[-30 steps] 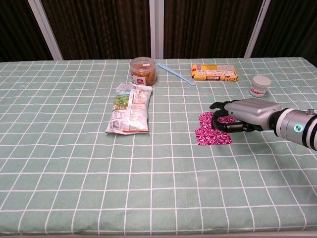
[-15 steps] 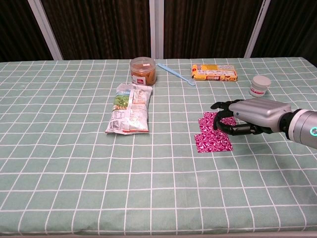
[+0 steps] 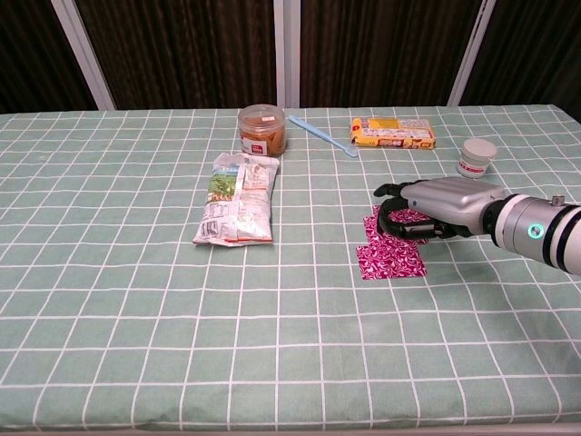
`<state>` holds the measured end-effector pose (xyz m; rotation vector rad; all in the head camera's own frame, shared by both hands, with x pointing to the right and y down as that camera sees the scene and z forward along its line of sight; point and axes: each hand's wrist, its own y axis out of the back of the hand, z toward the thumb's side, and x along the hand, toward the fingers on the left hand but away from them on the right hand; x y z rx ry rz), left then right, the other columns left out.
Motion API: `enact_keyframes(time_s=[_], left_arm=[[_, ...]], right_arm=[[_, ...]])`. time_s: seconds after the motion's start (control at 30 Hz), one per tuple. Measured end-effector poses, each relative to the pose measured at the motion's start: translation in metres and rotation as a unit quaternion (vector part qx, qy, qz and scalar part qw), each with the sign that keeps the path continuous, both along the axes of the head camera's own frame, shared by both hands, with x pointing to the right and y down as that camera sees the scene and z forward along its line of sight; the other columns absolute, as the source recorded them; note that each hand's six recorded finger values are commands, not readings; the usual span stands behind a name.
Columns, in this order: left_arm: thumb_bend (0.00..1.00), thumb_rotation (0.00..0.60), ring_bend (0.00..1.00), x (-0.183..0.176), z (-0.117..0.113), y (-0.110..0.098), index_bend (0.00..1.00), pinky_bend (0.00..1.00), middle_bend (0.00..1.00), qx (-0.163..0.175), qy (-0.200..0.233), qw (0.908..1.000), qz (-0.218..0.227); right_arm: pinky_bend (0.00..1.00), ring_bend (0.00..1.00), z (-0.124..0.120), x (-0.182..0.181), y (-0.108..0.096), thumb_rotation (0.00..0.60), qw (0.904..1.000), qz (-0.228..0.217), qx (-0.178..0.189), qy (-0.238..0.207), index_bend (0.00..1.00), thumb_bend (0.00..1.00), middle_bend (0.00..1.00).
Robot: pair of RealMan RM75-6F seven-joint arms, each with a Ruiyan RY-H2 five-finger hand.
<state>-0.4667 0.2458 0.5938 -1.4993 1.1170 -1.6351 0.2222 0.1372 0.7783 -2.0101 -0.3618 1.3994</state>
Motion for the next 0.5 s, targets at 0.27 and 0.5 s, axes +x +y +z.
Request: enact_keyframes(time_s=[0.27, 0.5], left_arm=[[0.09, 0.600, 0.14, 0.000, 0.000, -0.001, 0.19, 0.15, 0.15, 0.001, 0.000, 1.0000, 0.001], [0.09, 0.600, 0.14, -0.003, -0.001, 0.003, 0.19, 0.14, 0.15, -0.001, 0.000, 1.0000, -0.005]], right_arm=[[0.00, 0.00, -0.004, -0.011, -0.007, 0.000, 0.9998, -0.001, 0.012, -0.014, 0.30, 0.47, 0.00], [0.00, 0.00, 0.005, -0.020, -0.009, 0.001, 0.9999, -0.007, 0.005, -0.006, 0.30, 0.47, 0.00]])
